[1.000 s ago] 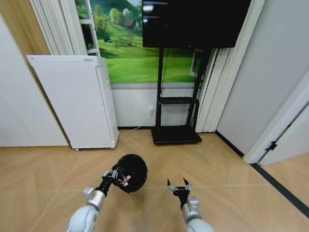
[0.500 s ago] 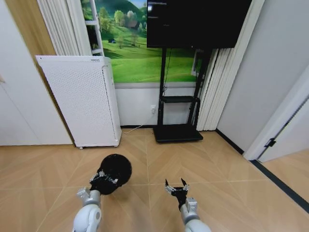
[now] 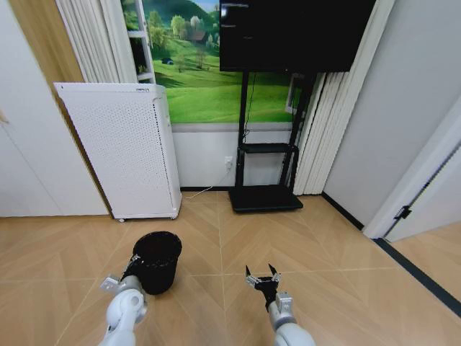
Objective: Pick up the trash bin and place the garbage on the floor into it.
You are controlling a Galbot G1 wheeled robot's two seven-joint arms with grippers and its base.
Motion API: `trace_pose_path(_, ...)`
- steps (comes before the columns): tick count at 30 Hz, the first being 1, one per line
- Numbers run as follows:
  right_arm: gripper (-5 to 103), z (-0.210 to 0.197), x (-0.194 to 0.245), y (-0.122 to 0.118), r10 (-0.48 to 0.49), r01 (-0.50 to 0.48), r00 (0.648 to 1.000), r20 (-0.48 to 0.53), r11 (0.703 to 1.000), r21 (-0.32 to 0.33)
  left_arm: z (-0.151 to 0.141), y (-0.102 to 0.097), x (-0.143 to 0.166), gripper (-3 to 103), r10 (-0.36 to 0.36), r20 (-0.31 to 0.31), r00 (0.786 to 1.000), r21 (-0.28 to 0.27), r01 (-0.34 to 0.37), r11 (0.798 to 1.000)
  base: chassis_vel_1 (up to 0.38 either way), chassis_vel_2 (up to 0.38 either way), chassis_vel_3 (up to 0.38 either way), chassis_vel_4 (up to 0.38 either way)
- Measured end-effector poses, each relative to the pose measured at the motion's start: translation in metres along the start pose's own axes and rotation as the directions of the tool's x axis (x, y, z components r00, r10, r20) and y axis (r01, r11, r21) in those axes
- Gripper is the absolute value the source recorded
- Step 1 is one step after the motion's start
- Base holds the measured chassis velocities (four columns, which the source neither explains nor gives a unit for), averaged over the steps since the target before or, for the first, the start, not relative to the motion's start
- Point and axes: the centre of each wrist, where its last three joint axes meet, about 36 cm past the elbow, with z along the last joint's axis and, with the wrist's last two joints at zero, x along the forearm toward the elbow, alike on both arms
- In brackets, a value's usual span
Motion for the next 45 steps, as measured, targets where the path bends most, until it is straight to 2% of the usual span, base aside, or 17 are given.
trace_pose_path(5, 100, 0.004, -0.003, -0.001, -0.014, 0.014, 1.000, -0.006, 1.000, 0.002, 0.005, 0.012, -0.011, 7, 0.041, -0.019, 0.999, -0.002, -0.041, 0.999, 0.000, 0.000, 0.000, 0.000)
trace_pose_path(7, 100, 0.005, -0.005, -0.001, -0.018, 0.018, 1.000, -0.003, 1.000, 0.003, 0.005, 0.025, -0.016, 7, 0.078, -0.020, 0.997, 0.006, -0.078, 0.997, 0.000, 0.000, 0.000, 0.000)
trace_pose_path(8, 100, 0.005, -0.005, -0.001, -0.018, 0.018, 1.000, -0.003, 1.000, 0.003, 0.005, 0.025, -0.016, 7, 0.078, -0.020, 0.997, 0.006, -0.078, 0.997, 0.000, 0.000, 0.000, 0.000)
trace_pose_path(9, 100, 0.006, -0.007, -0.001, -0.027, 0.027, 1.000, -0.004, 1.000, 0.006, 0.004, 0.035, -0.020, 7, 0.095, -0.021, 0.995, 0.011, -0.094, 0.995, 0.000, 0.000, 0.000, 0.000)
trace_pose_path(16, 100, 0.004, -0.015, 0.000, -0.042, 0.042, 0.999, 0.004, 0.999, 0.017, 0.002, 0.060, -0.027, 7, 0.110, -0.021, 0.994, 0.030, -0.109, 0.994, 0.000, 0.000, 0.000, 0.000)
trace_pose_path(19, 100, 0.002, -0.018, 0.002, -0.048, 0.047, 0.999, 0.006, 0.999, 0.015, 0.003, 0.071, -0.031, 7, 0.131, -0.030, 0.991, 0.056, -0.129, 0.990, 0.000, 0.000, 0.000, 0.000)
trace_pose_path(28, 100, 0.002, -0.021, 0.003, -0.044, 0.044, 0.999, 0.005, 0.999, 0.014, 0.005, 0.084, -0.044, 7, 0.122, -0.045, 0.992, 0.128, -0.116, 0.985, 0.000, 0.000, 0.000, 0.000)
trace_pose_path(38, 100, 0.002, -0.026, 0.007, -0.051, 0.051, 0.999, -0.007, 0.999, 0.012, 0.006, 0.095, -0.046, 8, 0.096, -0.054, 0.994, 0.128, -0.089, 0.988, 0.000, 0.000, 0.000, 0.000)
trace_pose_path(40, 100, 0.002, -0.030, 0.011, -0.059, 0.059, 0.998, -0.010, 0.998, 0.009, 0.003, 0.096, -0.044, 19, 0.088, -0.051, 0.995, 0.112, -0.082, 0.990, 0.000, 0.000, 0.000, 0.000)
trace_pose_path(42, 100, 0.001, -0.032, 0.013, -0.061, 0.061, 0.998, -0.010, 0.998, 0.007, 0.001, 0.097, -0.044, 19, 0.086, -0.050, 0.995, 0.107, -0.080, 0.991, 0.000, 0.000, 0.000, 0.000)
trace_pose_path(45, 100, 0.000, -0.036, 0.015, -0.065, 0.065, 0.998, -0.010, 0.998, 0.003, -0.001, 0.100, -0.043, 34, 0.077, -0.049, 0.996, 0.092, -0.072, 0.993, 0.000, 0.000, 0.000, 0.000)
